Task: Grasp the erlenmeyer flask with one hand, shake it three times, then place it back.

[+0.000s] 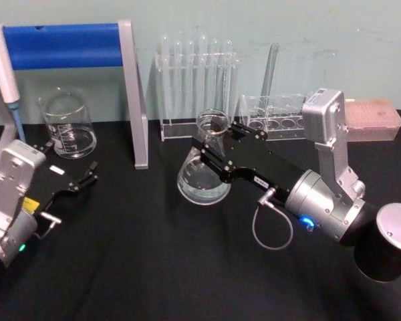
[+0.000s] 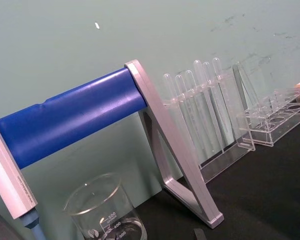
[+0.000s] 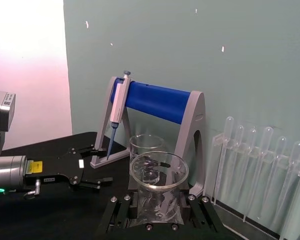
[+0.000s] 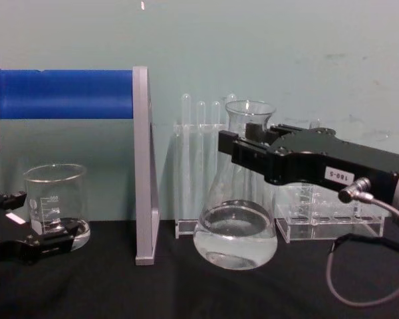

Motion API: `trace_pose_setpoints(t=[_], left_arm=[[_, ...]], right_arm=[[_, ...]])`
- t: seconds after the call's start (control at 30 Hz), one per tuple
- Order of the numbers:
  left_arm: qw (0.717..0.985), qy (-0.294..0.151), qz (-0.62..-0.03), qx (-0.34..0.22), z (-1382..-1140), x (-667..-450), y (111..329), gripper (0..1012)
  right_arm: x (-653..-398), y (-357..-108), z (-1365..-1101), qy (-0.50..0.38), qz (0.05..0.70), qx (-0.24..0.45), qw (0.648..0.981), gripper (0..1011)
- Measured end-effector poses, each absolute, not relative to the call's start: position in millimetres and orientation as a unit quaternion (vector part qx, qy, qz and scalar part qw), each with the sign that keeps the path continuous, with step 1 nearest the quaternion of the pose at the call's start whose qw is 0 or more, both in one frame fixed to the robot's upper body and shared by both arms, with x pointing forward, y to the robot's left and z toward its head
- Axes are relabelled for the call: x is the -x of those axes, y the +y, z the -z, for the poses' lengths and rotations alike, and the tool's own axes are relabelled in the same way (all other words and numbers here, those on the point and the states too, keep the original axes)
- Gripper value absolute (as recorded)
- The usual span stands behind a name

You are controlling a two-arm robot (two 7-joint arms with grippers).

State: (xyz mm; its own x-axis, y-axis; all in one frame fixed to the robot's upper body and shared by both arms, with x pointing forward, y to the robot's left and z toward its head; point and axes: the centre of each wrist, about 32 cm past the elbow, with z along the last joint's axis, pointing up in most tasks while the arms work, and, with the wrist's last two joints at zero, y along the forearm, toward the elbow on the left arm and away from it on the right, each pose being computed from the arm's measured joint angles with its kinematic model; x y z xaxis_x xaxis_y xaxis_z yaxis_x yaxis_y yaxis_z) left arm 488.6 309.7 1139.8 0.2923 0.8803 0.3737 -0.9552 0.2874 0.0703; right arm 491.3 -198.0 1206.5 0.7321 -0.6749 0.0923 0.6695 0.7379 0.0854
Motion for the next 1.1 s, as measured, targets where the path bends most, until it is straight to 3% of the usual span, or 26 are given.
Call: trace_pose_setpoints(t=[1.1], left_arm=[[0.791,-0.132,-0.58,-0.141,-1139.8,-488.6,309.7,1001]], right_arm=[[-504.7,-217.7,-1193.3,-0.043,0.308,0.017,0.95,449]])
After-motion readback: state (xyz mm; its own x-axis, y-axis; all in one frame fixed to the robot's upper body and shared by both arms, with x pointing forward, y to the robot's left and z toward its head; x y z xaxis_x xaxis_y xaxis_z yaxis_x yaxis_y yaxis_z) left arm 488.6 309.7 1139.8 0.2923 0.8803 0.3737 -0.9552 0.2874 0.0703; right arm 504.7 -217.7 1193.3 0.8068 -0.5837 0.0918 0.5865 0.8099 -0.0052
